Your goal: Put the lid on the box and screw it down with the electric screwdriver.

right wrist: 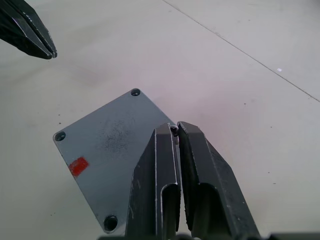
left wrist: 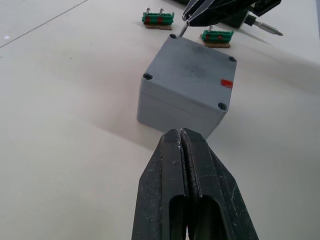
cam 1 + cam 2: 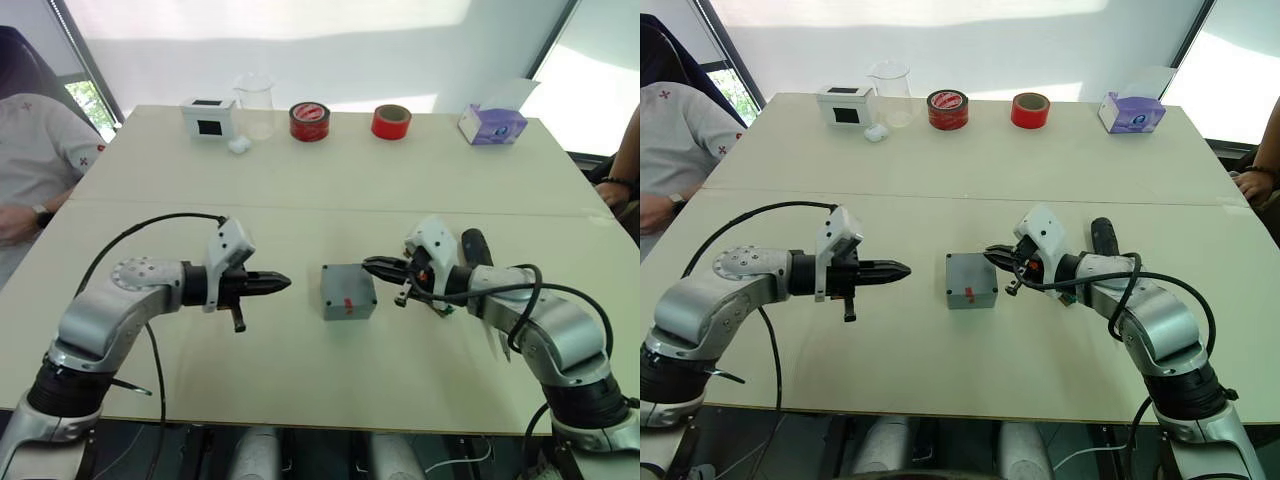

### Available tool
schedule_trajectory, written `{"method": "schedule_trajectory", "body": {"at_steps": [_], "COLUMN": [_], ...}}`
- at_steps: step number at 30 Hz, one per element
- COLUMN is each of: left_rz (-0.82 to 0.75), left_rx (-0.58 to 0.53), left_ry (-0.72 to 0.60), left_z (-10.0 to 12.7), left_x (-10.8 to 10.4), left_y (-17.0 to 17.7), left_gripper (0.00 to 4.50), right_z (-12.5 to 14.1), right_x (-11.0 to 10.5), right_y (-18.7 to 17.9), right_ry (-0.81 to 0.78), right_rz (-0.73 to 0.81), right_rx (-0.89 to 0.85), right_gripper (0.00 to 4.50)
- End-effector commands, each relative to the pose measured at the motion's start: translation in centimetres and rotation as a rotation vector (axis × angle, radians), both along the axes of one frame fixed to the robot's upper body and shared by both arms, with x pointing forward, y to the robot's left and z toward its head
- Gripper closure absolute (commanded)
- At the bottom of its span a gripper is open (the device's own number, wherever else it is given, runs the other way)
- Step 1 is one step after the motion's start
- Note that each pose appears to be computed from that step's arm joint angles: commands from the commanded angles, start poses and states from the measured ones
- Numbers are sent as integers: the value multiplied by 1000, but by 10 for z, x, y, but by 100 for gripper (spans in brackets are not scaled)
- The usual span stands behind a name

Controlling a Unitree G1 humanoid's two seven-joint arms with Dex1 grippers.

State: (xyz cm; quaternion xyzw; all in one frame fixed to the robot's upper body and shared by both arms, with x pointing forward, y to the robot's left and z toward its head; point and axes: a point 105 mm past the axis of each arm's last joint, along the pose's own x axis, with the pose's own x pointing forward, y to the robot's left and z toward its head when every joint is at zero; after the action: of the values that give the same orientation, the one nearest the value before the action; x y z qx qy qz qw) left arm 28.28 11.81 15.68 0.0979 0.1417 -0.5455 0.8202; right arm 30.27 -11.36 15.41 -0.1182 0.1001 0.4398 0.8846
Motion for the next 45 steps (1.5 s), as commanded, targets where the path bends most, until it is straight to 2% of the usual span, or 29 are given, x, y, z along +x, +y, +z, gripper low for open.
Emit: {"method": "schedule_trajectory", "body": {"at_steps": [1, 39, 42, 45], "left_rz": [-7, -16, -16, -19], "left_rx": [-13, -16, -18, -24], "left_ry": [-39, -52, -53, -56], "left_z": [11, 13, 14, 15], "left_x": [-2, -1, -1, -2], "left_y": [-2, -7, -8, -9], "left_gripper": [450, 450, 450, 450], "right_z": [9, -10, -9, -6], "right_x": [3, 9, 10, 11], "right_y": [-1, -5, -7, -9], "right_ry": [-49, -16, -20, -27], "right_rz": [-1, -29, -32, -39], "right_rx": [1, -33, -32, -32], "right_gripper": [437, 437, 374, 243]}}
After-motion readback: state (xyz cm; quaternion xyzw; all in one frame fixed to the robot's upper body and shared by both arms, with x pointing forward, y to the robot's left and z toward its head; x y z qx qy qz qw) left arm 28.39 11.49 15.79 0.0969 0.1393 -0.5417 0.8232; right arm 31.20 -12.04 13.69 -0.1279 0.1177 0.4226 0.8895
